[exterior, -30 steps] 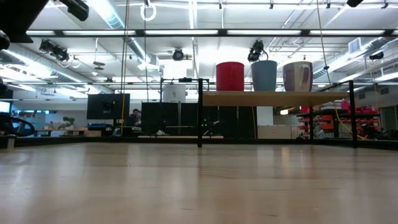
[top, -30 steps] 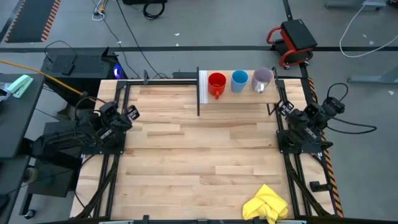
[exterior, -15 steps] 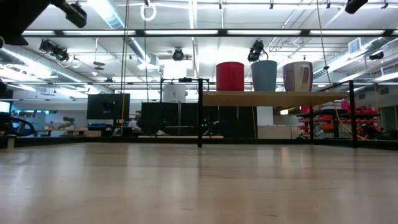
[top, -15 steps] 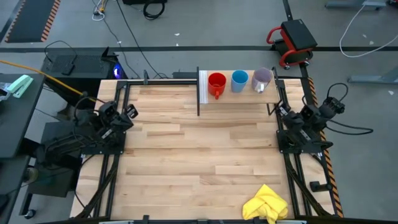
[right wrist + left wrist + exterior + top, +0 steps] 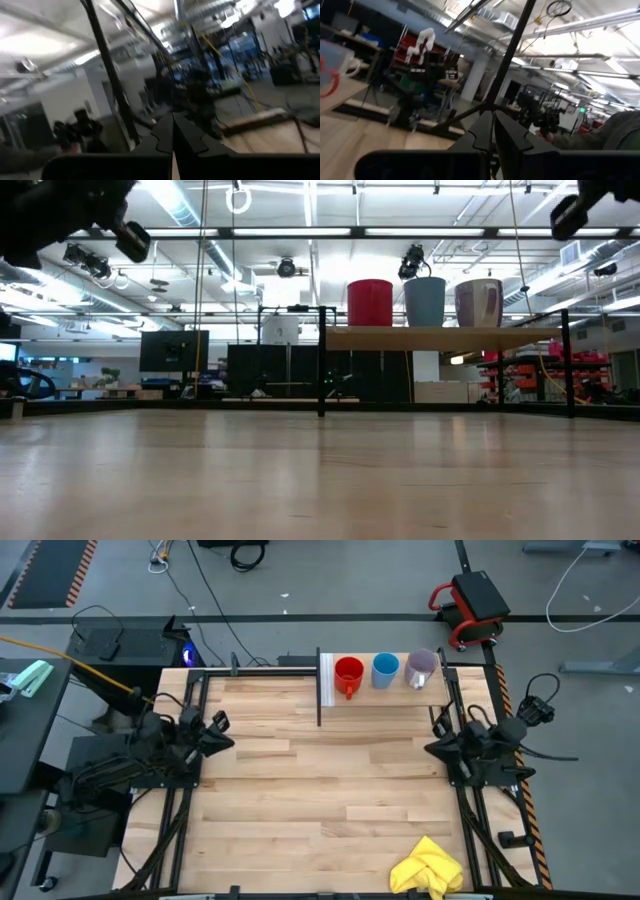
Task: Stack small to large cups/mugs on shelf
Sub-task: Return to Home Position
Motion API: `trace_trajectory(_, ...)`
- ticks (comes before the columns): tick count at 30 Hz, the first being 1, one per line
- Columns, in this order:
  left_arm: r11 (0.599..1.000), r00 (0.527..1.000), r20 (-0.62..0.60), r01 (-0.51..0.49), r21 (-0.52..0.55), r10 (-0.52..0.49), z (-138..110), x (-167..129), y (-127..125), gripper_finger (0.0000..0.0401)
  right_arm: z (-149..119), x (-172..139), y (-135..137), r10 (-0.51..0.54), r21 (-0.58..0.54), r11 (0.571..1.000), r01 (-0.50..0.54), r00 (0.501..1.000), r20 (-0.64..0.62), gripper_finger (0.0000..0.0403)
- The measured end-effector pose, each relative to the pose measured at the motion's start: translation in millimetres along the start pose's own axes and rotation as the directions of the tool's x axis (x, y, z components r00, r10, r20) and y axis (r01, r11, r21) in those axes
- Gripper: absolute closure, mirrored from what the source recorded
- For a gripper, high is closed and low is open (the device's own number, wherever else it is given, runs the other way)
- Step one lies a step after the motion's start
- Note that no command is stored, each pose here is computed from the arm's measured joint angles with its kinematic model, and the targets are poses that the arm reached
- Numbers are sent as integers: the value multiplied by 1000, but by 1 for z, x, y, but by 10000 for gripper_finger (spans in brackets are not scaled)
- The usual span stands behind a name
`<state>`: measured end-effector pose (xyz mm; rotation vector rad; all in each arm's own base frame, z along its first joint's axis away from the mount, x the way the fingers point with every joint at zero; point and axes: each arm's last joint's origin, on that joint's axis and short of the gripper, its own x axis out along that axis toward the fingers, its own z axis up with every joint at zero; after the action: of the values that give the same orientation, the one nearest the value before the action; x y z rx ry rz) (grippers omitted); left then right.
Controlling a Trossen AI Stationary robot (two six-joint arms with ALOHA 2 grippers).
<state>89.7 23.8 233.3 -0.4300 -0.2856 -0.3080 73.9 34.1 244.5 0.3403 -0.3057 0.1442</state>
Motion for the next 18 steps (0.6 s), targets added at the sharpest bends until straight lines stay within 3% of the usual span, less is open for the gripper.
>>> trace_trajectory(4,999,998,-57,-43,-10,42,-6,0,5,370,-10,-1,-3,-44,-47,998,39,995,-90,392)
trace_trajectory(11,987,978,-175,-134,-91,116,-20,-2,13,367,-15,-1,-4,-60,-123,991,43,988,-140,392)
trace_trajectory(18,979,967,-216,-166,-119,138,-25,-4,16,377,-28,-4,-9,-125,-208,975,72,959,-255,392)
